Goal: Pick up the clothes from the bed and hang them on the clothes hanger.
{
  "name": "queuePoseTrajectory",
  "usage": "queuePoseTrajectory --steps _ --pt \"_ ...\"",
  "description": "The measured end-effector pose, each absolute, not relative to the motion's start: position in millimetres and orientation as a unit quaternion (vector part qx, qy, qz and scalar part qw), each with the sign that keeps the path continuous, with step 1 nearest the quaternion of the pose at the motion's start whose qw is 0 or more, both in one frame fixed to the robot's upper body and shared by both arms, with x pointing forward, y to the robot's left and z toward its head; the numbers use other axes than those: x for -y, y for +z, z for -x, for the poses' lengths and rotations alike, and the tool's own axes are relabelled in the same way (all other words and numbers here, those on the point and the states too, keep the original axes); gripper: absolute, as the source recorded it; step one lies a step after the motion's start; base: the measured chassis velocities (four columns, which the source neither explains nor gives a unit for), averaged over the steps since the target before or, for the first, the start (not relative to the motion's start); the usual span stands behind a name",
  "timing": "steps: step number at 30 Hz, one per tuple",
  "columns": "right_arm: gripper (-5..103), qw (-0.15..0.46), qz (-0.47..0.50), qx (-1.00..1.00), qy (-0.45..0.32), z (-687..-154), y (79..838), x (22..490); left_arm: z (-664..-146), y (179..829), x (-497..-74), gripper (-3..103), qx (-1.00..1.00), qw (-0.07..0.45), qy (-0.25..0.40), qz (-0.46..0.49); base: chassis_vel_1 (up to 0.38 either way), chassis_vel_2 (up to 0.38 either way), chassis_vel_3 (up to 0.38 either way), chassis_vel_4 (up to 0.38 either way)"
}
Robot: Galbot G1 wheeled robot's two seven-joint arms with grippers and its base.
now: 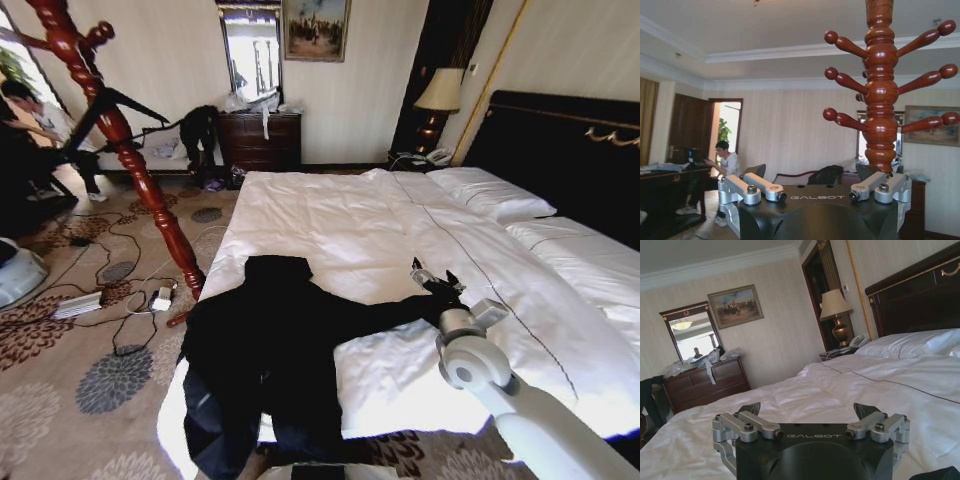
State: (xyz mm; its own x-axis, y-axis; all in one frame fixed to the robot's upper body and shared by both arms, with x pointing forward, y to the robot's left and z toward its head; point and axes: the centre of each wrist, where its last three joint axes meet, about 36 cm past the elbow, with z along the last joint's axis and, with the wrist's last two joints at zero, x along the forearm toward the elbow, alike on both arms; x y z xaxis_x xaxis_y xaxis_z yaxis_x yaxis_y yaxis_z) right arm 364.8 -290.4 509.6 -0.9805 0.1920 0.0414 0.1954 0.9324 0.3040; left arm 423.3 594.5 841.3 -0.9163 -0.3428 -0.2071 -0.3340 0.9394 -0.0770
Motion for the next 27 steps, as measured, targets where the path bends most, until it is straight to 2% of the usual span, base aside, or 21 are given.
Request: queuePoseTrajectory --steps 2,5,6,7,10,13,15,18,20,22,24,27 --pt "100 0.008 0.102 0.983 -0.155 -365 507 291 -427 831 -591 100 -0.980 0.107 -0.030 0.166 0.000 0.000 0.000 0.000" --pt "100 0.014 0.110 0.982 -0.152 -364 500 293 -440 789 -564 100 -0.985 0.083 -0.048 0.143 0.000 0.000 0.000 0.000" --pt "100 0.018 0.116 0.982 -0.149 -364 496 296 -453 744 -541 100 -0.987 0.062 -0.042 0.140 0.000 0.000 0.000 0.000" --pt "100 0.018 0.116 0.982 -0.149 -364 496 296 -453 744 -541 100 -0.987 0.062 -0.042 0.140 0.000 0.000 0.000 0.000" --pt "100 0.021 0.125 0.981 -0.145 -366 491 299 -475 671 -500 100 -0.989 0.035 -0.049 0.135 0.000 0.000 0.000 0.000" --pt "100 0.020 0.129 0.981 -0.143 -367 491 302 -492 641 -479 100 -0.988 0.031 -0.063 0.135 0.000 0.000 0.000 0.000" --pt "100 0.020 0.135 0.981 -0.139 -369 487 306 -522 619 -455 100 -0.987 0.034 -0.085 0.134 0.000 0.000 0.000 0.000" --pt "100 0.018 0.139 0.981 -0.135 -370 485 308 -549 614 -436 100 -0.986 0.039 -0.102 0.126 0.000 0.000 0.000 0.000" --pt "100 0.018 0.143 0.980 -0.134 -373 483 309 -581 637 -411 100 -0.986 0.057 -0.112 0.105 0.000 0.000 0.000 0.000" --pt "100 0.018 0.144 0.980 -0.134 -373 482 310 -588 651 -404 100 -0.987 0.066 -0.111 0.099 0.000 0.000 0.000 0.000" --pt "100 0.019 0.146 0.980 -0.135 -375 481 310 -597 691 -390 100 -0.989 0.077 -0.099 0.081 0.000 0.000 0.000 0.000" --pt "100 0.018 0.149 0.979 -0.141 -378 479 309 -592 761 -383 100 -0.993 0.066 -0.059 0.080 0.000 0.000 0.000 0.000"
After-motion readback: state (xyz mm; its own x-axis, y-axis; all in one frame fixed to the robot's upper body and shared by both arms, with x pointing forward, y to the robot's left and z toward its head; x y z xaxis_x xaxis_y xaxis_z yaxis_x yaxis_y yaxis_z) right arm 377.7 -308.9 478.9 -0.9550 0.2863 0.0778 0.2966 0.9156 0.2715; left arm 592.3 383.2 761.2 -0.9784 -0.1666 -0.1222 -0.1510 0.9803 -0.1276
